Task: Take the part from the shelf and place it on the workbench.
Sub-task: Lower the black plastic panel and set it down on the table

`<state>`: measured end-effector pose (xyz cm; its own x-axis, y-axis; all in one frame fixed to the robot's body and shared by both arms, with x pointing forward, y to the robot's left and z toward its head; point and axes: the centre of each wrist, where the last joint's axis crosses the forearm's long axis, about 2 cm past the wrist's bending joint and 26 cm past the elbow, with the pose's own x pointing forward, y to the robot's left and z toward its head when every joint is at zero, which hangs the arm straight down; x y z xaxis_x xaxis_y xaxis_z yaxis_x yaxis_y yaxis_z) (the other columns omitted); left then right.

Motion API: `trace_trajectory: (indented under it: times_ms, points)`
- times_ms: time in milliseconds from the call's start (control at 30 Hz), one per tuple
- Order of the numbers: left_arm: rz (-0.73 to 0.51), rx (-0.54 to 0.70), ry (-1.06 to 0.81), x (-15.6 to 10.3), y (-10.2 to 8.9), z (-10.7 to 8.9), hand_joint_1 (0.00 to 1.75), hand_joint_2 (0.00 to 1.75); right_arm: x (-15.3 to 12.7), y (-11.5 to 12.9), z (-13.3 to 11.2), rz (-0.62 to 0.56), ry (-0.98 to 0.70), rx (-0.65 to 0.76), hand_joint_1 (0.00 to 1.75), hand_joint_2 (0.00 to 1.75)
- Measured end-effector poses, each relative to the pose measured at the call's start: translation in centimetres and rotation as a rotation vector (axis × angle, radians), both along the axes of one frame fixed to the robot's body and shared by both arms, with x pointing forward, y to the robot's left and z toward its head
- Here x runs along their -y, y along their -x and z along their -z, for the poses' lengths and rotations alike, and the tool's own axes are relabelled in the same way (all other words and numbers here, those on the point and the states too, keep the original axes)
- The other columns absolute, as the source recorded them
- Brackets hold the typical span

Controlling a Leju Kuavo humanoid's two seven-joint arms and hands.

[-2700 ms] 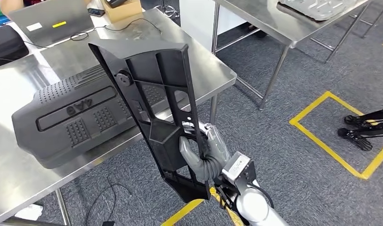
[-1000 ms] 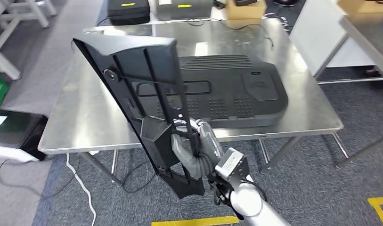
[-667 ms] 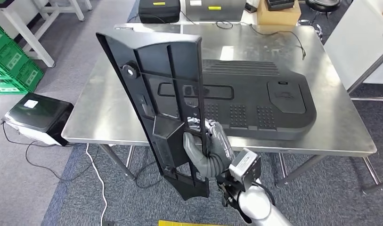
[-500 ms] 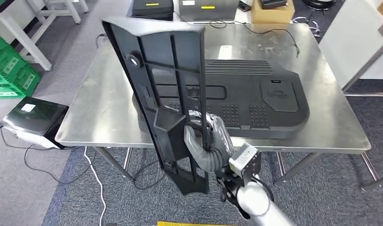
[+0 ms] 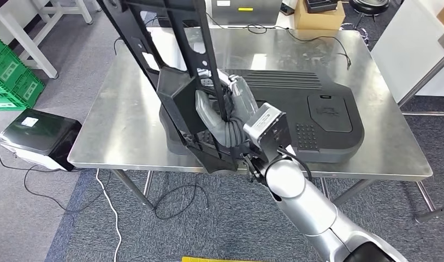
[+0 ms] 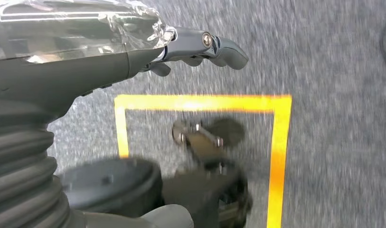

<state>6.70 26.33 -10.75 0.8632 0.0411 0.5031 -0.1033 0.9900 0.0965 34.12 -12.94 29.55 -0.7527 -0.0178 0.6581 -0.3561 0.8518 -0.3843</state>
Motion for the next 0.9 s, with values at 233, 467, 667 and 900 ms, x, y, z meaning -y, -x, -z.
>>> trace_trajectory:
  times_ms: [233,467,667,900]
  points:
    - [0.0,-0.01,0.008,0.0,0.0,0.0,0.0,1.75,-0.6,-3.2,-3.1,0.129,0.044,0.041,1.75,1.75]
    - [0.004,-0.022,0.018,0.0,0.0,0.0,0.0,1.75,-1.2,-6.4,-7.7,0.279,0.091,0.074,1.75,1.75]
    - [0.009,-0.023,0.018,0.0,0.0,0.0,0.0,1.75,-1.8,-7.4,-8.2,0.305,0.109,0.055,1.75,1.75]
    - [0.021,-0.023,0.023,0.0,0.0,0.0,0.0,1.75,-2.1,-7.9,-8.2,0.358,0.159,0.032,1.75,1.75]
